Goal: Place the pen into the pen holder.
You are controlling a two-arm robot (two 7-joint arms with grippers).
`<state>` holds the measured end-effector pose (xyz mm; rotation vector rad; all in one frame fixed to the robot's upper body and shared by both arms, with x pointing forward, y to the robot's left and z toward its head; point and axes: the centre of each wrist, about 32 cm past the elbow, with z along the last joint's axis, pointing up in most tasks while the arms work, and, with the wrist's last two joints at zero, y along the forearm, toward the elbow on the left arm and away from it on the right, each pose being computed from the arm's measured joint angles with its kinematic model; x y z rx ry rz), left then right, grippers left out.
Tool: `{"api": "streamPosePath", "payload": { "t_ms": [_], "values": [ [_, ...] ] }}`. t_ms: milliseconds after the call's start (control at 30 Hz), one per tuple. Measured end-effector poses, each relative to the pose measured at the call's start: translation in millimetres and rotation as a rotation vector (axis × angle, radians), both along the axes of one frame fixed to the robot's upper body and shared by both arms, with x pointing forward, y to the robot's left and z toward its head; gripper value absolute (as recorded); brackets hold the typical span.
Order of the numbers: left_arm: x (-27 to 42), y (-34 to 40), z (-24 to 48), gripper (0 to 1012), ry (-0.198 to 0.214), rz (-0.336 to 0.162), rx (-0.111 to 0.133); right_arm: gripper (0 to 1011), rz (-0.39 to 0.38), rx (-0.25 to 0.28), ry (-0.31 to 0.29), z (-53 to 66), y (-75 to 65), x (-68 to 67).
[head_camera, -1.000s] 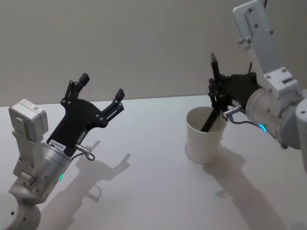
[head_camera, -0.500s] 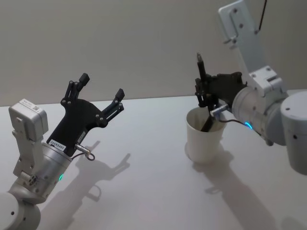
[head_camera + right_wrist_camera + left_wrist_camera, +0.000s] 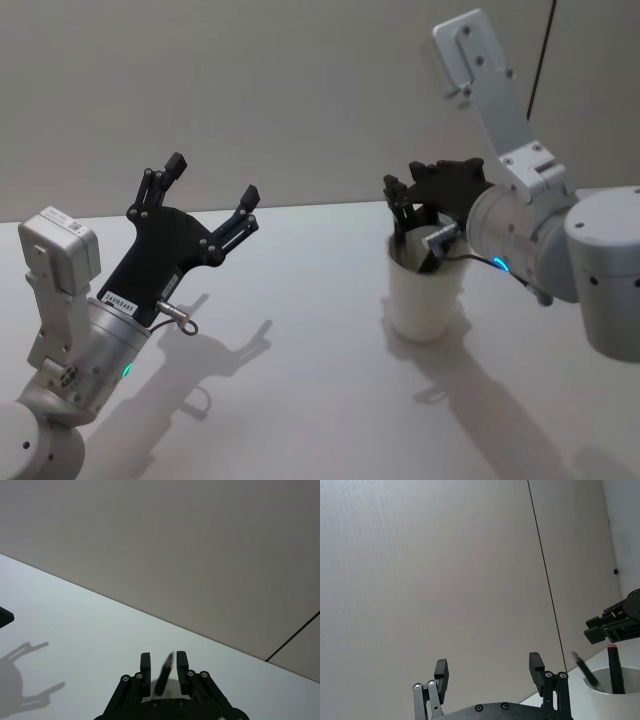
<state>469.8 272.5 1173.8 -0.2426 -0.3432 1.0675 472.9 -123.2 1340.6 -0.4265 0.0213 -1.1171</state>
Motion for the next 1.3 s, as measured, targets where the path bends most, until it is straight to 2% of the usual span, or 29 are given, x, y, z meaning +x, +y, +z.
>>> {"api": "streamPosePath", "payload": {
  "t_ms": [33, 100, 533, 767, 833, 967, 1300],
  "values": [
    [0.0, 0.0, 0.0, 1001, 0.000, 0.000, 0.000, 317, 0.002, 0.000, 0.002, -0.2, 0.4, 0.3],
    [0.0, 0.0, 0.0, 1001, 0.000, 0.000, 0.000, 352, 0.003, 0.000, 0.004, -0.5, 0.7, 0.6],
    [0.0, 0.0, 0.0, 1001, 0.000, 0.000, 0.000, 793, 0.012, 0.001, 0.011, -1.3, 2.4, 2.0],
    [0.0, 0.0, 0.0, 1001, 0.000, 0.000, 0.000, 965, 0.014, 0.001, 0.012, -1.5, 2.7, 2.3],
    [0.0, 0.0, 0.0, 1001, 0.000, 0.000, 0.000, 1001, 0.015, 0.001, 0.012, -1.4, 2.8, 2.3],
    [0.0, 0.0, 0.0, 1001, 0.000, 0.000, 0.000, 1001, 0.015, 0.003, 0.001, 0.9, 2.9, 1.6],
    [0.0, 0.0, 0.0, 1001, 0.000, 0.000, 0.000, 1001, 0.006, 0.025, -0.089, 19.0, -0.2, -6.1]
  ]
}}
